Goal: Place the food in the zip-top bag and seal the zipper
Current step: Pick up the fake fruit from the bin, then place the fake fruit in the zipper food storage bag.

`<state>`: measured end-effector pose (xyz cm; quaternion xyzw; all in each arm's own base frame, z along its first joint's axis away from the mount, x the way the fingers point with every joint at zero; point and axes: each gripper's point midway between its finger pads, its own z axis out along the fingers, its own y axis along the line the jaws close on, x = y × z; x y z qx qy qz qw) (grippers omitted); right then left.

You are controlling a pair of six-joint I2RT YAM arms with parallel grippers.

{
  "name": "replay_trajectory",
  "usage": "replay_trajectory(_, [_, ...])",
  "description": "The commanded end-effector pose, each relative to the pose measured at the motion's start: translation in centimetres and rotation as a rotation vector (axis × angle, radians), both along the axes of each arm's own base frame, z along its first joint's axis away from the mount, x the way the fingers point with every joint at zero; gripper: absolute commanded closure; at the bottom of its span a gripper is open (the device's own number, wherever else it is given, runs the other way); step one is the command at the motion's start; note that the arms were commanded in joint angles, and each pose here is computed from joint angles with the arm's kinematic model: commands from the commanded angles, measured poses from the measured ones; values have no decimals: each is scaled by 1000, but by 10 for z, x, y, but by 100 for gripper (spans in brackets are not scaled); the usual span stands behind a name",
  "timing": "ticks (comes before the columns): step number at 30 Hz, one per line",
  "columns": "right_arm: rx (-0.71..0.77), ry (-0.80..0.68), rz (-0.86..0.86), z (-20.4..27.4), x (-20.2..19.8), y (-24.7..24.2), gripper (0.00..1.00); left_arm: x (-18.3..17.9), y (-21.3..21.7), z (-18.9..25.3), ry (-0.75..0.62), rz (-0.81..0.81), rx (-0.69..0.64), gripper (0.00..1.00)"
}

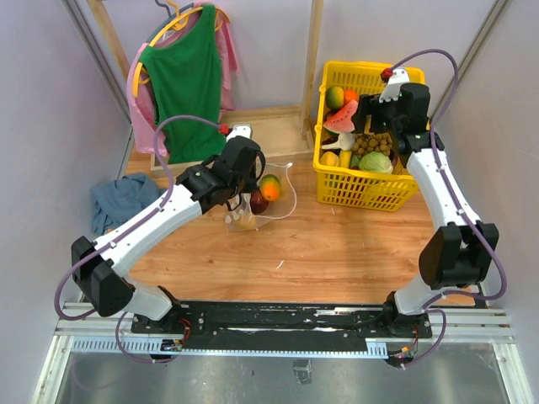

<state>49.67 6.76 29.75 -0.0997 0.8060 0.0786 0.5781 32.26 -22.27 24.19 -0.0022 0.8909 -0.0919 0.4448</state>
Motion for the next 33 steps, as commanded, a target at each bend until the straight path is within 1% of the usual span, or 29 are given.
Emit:
replay_trajectory(1, [72, 19, 63, 7, -33, 29, 55, 3, -3, 12, -38, -3, -54, 100])
replay_trajectory(7, [133, -60, 194, 37, -80, 82, 54, 3, -6, 14, -34, 3, -79, 100])
replay_trajectory(12, [258, -136, 315, 64, -120, 118, 55, 2, -9, 15, -25, 3, -105, 100])
replay_trajectory(17, [331, -161, 463, 74, -160, 155, 55, 1, -10, 14, -17, 16, -121, 100])
replay_trajectory(20, [367, -176, 585, 78, -190, 184, 55, 1, -11, 14, -15, 18, -136, 100])
replay_trajectory(23, [376, -192, 680, 76, -216, 207, 54, 0, -13, 16, -14, 17, -152, 100])
replay_trajectory(27, [406, -191, 772, 64, -239, 230, 53, -1, -13, 17, -17, 16, -168, 100])
replay_trajectory(30, [391, -164, 785, 44, -243, 242, 51, -3, -14, 18, -18, 11, -182, 100])
replay_trajectory(33, [372, -107, 782, 18, -238, 250, 45, -4, -15, 18, -17, 6, -191, 100])
